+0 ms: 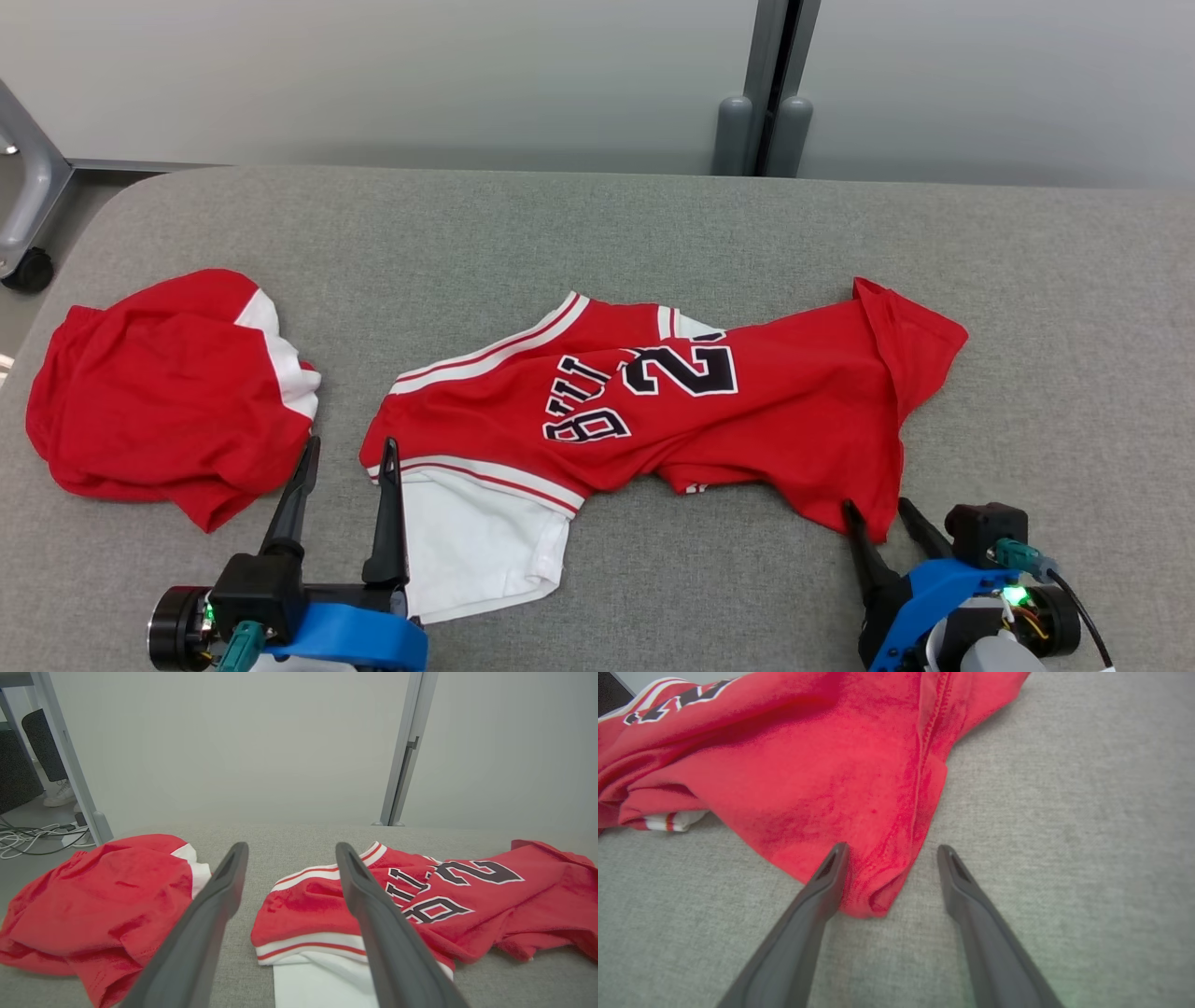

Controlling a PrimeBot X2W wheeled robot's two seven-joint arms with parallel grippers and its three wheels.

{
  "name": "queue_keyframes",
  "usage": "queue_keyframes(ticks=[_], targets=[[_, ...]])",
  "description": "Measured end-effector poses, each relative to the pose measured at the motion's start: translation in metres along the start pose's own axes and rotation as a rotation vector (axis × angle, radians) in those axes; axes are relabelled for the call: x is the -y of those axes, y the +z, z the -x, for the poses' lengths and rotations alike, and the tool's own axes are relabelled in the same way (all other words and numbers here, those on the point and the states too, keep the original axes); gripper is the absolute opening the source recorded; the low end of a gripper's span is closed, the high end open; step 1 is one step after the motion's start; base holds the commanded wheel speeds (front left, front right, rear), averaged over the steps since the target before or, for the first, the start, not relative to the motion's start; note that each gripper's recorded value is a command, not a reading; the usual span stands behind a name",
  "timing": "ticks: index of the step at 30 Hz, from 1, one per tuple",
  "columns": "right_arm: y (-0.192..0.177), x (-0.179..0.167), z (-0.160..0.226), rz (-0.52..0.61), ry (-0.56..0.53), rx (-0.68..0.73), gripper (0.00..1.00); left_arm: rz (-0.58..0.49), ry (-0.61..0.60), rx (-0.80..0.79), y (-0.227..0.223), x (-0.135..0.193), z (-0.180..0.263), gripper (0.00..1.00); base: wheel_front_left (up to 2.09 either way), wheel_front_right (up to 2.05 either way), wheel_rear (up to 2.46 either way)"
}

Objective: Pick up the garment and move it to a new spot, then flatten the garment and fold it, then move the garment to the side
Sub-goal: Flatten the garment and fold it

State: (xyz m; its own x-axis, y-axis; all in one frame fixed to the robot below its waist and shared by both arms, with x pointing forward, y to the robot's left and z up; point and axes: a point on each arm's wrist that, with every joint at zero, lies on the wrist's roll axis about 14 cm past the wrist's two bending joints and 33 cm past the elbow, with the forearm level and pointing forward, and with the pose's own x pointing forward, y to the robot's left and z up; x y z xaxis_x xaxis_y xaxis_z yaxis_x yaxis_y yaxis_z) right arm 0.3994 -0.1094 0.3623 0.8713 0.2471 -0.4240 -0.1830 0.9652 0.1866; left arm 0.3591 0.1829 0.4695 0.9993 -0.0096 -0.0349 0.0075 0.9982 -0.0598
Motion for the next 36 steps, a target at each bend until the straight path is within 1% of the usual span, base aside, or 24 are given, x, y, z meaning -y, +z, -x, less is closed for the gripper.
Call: queue_keyframes(ticks=[1,8,10,12,17,22,24,28,31,36], targets=[[0.000,-0.002,-0.002,-0.003,0.008,-0.001,0.00,0.001,0.001,0.001,0.000,0.000,-0.001,1.00,0.00,0.00,0.00],[0.008,-0.010,0.000,0.007,0.033,0.040,0.00,0.011,-0.016,-0.009,-0.003,0.005,-0.003,1.00,0.00,0.00,0.00],[0.014,-0.010,0.004,0.060,0.048,0.062,0.00,0.014,-0.032,-0.017,-0.006,0.010,-0.004,1.00,0.00,0.00,0.00],[0.020,-0.010,0.010,0.082,0.058,0.090,0.00,0.015,-0.048,-0.016,-0.006,0.015,-0.005,1.00,0.00,0.00,0.00],[0.036,0.003,0.034,0.103,0.052,0.166,0.00,0.017,-0.083,-0.006,-0.003,0.026,-0.008,1.00,0.00,0.00,0.00],[0.055,0.021,0.068,0.073,0.015,0.230,0.00,0.021,-0.112,0.002,0.000,0.036,-0.010,1.00,0.00,0.00,0.00],[0.060,0.024,0.081,0.041,0.001,0.245,0.00,0.022,-0.120,0.001,0.000,0.038,-0.010,1.00,0.00,0.00,0.00],[0.062,0.029,0.108,-0.007,-0.027,0.234,0.00,0.024,-0.129,-0.007,-0.003,0.041,-0.010,1.00,0.00,0.00,0.00],[0.054,0.033,0.125,-0.038,-0.051,0.190,0.00,0.024,-0.132,-0.014,-0.005,0.042,-0.010,1.00,0.00,0.00,0.00],[0.025,0.038,0.142,-0.079,-0.081,0.071,0.00,0.025,-0.129,-0.024,-0.009,0.041,-0.010,1.00,0.00,0.00,0.00]])
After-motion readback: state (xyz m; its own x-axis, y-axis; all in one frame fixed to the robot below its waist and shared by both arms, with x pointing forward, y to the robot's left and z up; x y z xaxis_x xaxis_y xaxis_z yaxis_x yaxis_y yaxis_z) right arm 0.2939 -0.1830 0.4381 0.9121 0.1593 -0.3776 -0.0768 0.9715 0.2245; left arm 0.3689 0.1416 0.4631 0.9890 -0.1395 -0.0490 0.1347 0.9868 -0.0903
